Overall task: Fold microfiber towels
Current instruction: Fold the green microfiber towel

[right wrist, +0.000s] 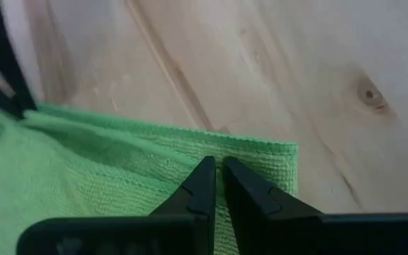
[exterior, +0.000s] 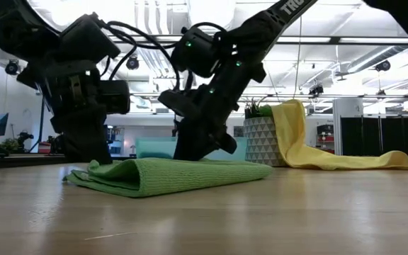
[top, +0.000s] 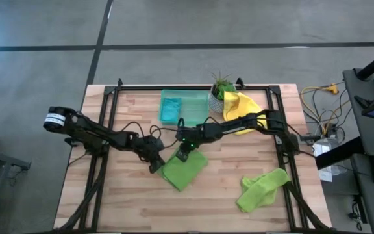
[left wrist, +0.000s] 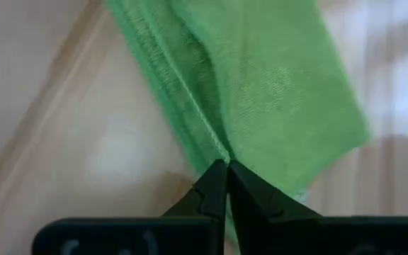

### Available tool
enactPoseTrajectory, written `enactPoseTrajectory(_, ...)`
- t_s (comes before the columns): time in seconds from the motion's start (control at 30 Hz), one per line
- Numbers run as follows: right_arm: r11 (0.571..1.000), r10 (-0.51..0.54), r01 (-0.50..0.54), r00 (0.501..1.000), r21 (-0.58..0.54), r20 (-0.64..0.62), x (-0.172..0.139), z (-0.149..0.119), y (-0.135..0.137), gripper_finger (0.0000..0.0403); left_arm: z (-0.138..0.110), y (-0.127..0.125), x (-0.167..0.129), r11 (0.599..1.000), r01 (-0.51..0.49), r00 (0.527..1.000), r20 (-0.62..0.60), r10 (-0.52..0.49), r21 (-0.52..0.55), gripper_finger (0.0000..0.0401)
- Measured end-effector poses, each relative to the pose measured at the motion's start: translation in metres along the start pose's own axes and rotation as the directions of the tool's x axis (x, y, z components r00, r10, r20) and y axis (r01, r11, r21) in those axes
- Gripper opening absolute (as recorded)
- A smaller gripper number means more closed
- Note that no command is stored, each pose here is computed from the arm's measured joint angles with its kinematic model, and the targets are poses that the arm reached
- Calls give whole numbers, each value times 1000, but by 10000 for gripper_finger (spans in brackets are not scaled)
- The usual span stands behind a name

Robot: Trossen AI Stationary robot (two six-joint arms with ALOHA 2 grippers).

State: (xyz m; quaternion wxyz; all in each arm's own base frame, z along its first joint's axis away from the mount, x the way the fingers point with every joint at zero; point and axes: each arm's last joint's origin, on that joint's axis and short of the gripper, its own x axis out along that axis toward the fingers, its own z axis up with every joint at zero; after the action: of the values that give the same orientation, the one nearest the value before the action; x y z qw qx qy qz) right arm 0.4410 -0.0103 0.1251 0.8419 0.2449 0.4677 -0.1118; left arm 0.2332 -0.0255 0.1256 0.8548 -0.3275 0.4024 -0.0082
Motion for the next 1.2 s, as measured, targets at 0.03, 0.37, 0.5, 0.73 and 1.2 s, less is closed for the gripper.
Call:
enactPoseTrajectory(0.03,1000,0,0,1000,11,2,0,0,0,27,0,-1,0,1000,10,1000,-2,-10,-3,0)
enactPoseTrajectory(0.37,998,-39,37,999,55,36,-1,4,-4,27,-17,-12,2,999,24,993,-112,-27,-36,0)
enactPoseTrajectory(0.5,997,-42,40,998,58,39,-2,5,-5,27,-21,-16,3,999,29,992,-126,-32,-24,0)
enactPoseTrajectory(0.73,997,-47,44,998,68,42,-2,8,-10,27,-21,-16,3,999,25,992,-125,-30,-36,0)
enactPoseTrajectory(1.2,997,-38,34,998,67,53,-4,11,-8,27,-25,-12,2,998,-19,986,-165,10,-54,0)
